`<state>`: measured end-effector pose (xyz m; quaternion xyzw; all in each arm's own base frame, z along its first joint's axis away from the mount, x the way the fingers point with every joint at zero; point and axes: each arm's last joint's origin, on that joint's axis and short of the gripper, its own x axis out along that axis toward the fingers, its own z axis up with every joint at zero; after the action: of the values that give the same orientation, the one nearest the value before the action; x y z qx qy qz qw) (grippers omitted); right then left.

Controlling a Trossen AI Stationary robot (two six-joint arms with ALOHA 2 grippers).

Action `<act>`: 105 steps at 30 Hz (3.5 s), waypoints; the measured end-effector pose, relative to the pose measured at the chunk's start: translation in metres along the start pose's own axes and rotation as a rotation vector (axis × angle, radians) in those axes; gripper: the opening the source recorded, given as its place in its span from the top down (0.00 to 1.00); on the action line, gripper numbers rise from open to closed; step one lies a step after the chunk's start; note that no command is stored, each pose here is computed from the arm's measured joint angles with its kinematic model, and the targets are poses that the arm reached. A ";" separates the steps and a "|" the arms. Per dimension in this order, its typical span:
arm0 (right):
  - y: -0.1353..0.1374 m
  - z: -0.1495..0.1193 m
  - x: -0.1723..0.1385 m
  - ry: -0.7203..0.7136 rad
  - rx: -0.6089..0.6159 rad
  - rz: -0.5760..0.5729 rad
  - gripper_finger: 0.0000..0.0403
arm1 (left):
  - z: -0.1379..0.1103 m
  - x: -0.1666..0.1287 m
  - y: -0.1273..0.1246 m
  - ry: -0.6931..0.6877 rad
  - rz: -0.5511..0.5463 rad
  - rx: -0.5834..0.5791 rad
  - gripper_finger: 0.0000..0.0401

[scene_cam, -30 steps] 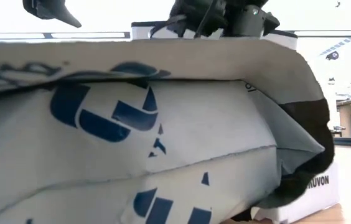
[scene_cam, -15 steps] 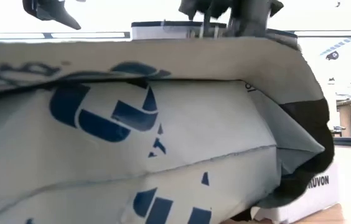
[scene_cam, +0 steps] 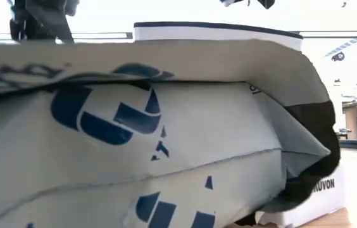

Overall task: Pick & place medical supplies in basket/bin
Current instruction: Put the white bandage into the blue bin, then put the dark green bandage into the blue bin

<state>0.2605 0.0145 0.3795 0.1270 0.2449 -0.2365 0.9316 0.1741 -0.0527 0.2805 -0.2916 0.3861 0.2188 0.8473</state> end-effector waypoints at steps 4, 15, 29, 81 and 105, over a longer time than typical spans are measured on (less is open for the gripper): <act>-0.037 0.015 0.009 -0.011 0.085 -0.073 0.87 | -0.013 0.024 0.001 0.017 -0.084 -0.064 0.31; -0.076 0.019 0.052 0.167 0.183 0.029 0.68 | -0.039 0.063 0.011 0.063 -0.259 -0.327 0.31; -0.069 0.025 0.040 0.129 0.179 0.062 0.34 | -0.030 0.081 -0.025 0.084 -0.211 -0.094 0.31; -0.066 0.014 -0.006 0.195 -0.051 0.028 0.35 | 0.010 0.049 -0.075 0.179 0.182 -0.024 0.84; -0.067 0.008 -0.001 0.223 0.061 0.008 0.39 | -0.013 0.134 -0.082 0.327 0.242 0.735 0.31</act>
<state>0.2293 -0.0451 0.3793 0.1817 0.3392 -0.2244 0.8953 0.2974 -0.1017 0.1954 0.0467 0.5994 0.1151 0.7907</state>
